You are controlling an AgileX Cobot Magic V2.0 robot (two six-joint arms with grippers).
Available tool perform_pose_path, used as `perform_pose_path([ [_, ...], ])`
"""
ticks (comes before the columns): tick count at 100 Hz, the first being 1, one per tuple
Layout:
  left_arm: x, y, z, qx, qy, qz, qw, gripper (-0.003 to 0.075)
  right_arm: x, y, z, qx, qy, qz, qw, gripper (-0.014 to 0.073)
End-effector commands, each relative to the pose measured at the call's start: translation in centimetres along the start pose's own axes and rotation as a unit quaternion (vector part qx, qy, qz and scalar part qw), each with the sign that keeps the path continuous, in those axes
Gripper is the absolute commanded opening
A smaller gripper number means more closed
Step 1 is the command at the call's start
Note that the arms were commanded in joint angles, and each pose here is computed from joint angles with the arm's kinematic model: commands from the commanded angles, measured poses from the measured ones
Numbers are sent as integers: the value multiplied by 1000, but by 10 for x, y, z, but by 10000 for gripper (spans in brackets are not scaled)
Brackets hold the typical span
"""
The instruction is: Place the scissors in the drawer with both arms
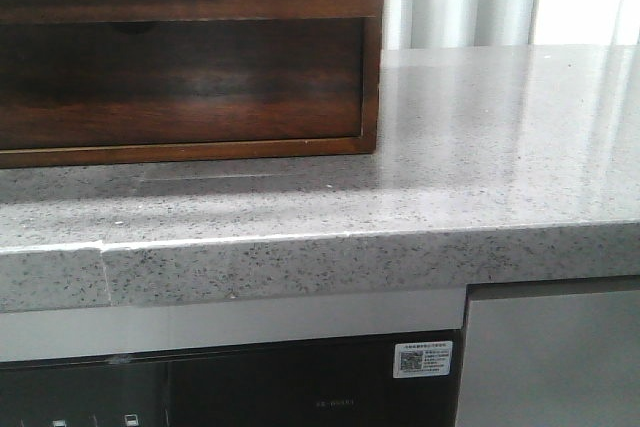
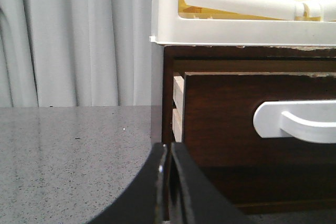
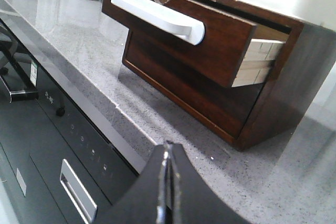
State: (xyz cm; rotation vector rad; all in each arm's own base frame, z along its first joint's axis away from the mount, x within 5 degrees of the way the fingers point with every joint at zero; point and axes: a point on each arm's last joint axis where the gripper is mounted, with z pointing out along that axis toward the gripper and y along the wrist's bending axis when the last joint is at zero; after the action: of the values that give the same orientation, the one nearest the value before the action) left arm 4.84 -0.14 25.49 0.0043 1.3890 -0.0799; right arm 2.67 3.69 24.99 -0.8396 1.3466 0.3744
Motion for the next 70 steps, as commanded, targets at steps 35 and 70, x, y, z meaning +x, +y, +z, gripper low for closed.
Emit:
perform_pose_path([
  [35, -12, -3, 1, 18, -23, -11, 1000, -20, -11, -6, -1, 26, -31, 8, 999, -46],
  [70, -9, -1, 1, 7, -9, -65, 998, -20, -11, -6, -1, 26, -31, 8, 999, -46],
])
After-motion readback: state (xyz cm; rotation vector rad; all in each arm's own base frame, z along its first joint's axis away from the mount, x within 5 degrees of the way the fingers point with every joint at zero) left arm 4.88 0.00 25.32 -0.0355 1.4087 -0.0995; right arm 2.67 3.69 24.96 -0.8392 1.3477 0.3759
